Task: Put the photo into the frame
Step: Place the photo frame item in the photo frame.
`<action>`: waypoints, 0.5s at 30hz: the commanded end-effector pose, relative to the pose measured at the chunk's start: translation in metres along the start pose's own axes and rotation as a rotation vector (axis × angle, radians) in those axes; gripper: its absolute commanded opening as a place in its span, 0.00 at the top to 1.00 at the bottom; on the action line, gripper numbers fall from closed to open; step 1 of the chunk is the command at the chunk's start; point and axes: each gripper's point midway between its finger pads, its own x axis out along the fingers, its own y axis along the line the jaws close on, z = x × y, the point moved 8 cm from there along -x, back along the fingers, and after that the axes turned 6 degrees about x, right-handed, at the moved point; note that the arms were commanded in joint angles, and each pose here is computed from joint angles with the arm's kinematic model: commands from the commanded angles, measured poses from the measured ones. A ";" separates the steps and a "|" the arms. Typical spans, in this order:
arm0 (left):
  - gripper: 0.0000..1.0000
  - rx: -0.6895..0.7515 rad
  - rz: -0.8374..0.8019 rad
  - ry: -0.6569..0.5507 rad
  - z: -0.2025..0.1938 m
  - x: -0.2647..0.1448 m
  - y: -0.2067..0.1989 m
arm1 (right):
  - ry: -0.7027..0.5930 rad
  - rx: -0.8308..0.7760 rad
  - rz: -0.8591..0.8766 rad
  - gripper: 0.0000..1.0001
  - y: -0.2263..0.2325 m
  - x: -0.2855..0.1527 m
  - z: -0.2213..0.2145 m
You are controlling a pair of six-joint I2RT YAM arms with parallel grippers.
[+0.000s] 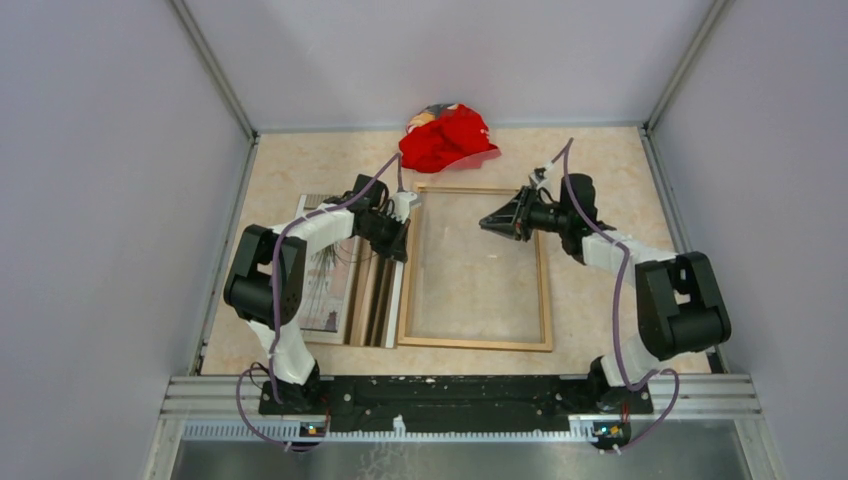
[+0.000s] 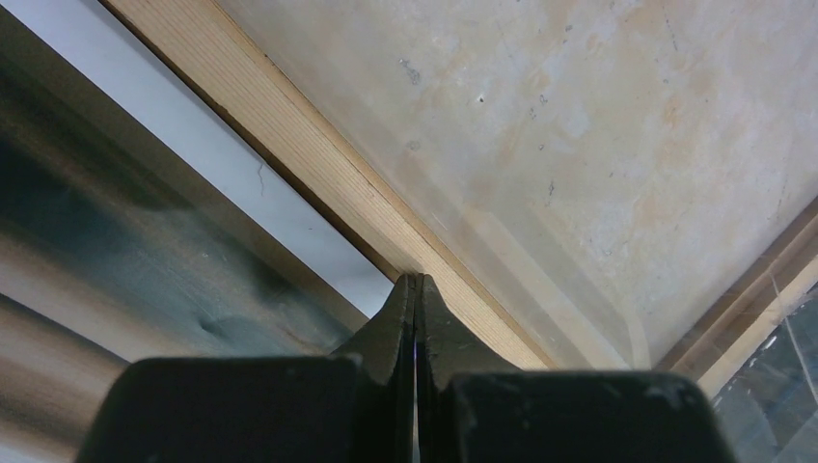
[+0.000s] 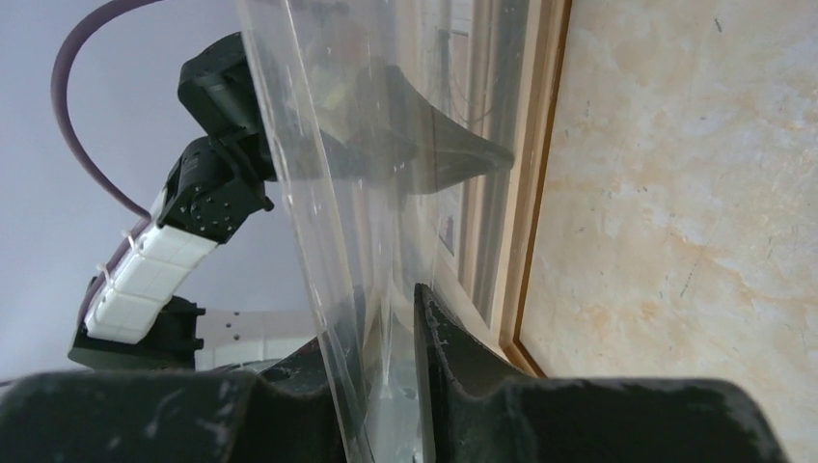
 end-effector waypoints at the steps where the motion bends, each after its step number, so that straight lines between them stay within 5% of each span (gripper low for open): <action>1: 1.00 0.012 -0.011 0.038 -0.011 0.010 -0.001 | 0.064 -0.094 0.042 0.82 0.005 0.009 0.003; 15: 1.00 0.022 0.006 0.040 -0.013 0.007 -0.001 | 0.090 -0.144 0.007 0.81 -0.009 0.004 0.006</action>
